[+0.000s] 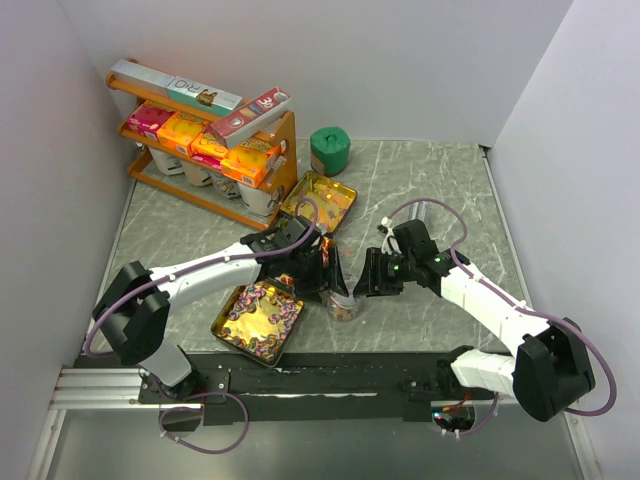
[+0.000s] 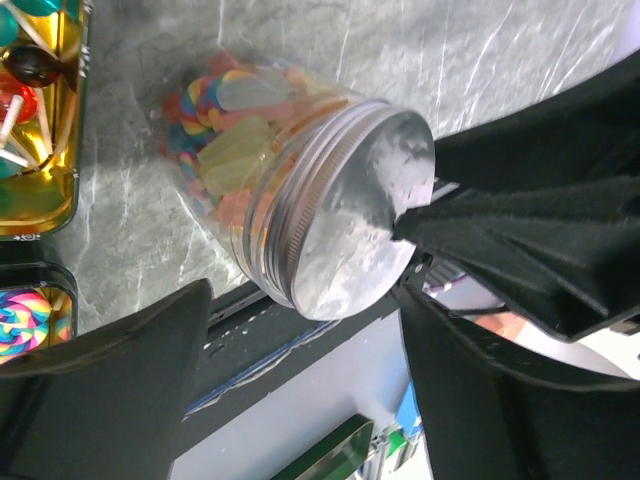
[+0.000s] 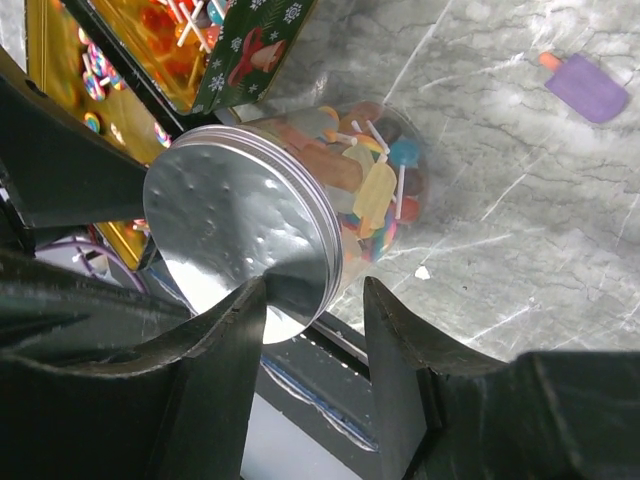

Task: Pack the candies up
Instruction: Close the bottle lid on the packing bottle.

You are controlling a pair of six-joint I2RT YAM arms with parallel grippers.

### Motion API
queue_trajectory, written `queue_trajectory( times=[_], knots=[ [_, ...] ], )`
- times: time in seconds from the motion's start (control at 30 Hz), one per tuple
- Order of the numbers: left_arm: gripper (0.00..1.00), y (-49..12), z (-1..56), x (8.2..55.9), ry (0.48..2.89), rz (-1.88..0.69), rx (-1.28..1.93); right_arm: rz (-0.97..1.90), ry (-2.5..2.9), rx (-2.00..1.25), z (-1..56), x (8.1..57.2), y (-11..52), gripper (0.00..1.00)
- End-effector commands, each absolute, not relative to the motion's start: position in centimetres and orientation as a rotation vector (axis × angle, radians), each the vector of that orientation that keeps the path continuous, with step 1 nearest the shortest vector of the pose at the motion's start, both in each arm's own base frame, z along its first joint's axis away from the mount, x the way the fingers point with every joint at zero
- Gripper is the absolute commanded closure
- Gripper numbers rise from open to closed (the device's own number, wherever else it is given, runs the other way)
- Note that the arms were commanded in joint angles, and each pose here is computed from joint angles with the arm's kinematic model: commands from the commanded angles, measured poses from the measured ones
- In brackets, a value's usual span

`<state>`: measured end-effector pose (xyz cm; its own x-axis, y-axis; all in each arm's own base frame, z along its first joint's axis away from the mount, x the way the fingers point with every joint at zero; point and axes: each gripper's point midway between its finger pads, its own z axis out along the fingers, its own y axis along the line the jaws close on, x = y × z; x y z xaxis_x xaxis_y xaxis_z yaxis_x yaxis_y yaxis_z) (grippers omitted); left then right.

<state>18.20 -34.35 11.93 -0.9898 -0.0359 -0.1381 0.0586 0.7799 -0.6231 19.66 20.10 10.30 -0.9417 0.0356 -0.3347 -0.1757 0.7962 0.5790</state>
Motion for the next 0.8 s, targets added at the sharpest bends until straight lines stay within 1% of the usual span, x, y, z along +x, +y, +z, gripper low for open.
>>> queue_trajectory(
  times=[0.0,0.03,0.1,0.13,0.2,0.23,0.37,0.43,0.5,0.6,0.63,0.77],
  knots=[
    [0.23,-34.9,12.7,19.1,2.776,-1.021,-0.068,0.917,2.625,-0.166,11.5,19.8,20.6,0.5],
    [0.3,-35.0,12.7,19.2,2.775,-1.027,-0.073,0.919,2.624,-0.167,11.5,19.8,20.6,0.5],
    [0.4,-35.0,12.3,19.1,2.783,-1.019,-0.08,0.918,2.625,-0.171,11.5,19.7,20.5,0.5],
    [0.46,-35.0,12.2,19.0,2.786,-1.021,-0.079,0.917,2.627,-0.171,11.5,19.7,20.5,0.5],
    [0.5,-35.1,11.9,18.9,2.793,-1.03,-0.079,0.923,2.629,-0.172,11.4,19.6,20.6,0.5],
    [0.56,-35.1,11.8,18.8,2.797,-1.033,-0.073,0.927,2.632,-0.176,11.3,19.5,20.6,0.5],
    [0.62,-35.3,11.4,18.5,2.814,-1.021,-0.042,0.94,2.63,-0.177,11.3,19.6,20.8,0.5],
    [0.68,-35.3,11.3,18.5,2.814,-1.014,-0.034,0.95,2.639,-0.181,11.3,19.5,20.9,0.5],
    [0.7,-35.3,11.1,18.5,2.82,-0.997,-0.029,0.955,2.645,-0.184,11.2,19.4,21.0,0.5],
    [0.76,-35.2,10.9,18.6,2.821,-0.983,-0.022,0.955,2.655,-0.186,11.1,19.2,20.9,0.51],
    [0.81,-35.2,10.7,18.7,2.821,-0.98,-0.019,0.956,2.659,-0.188,11.0,19.1,20.9,0.52],
    [0.88,-35.2,10.2,18.7,2.835,-0.959,-0.002,0.949,2.668,-0.184,10.8,19.2,20.9,0.52]
  ],
)
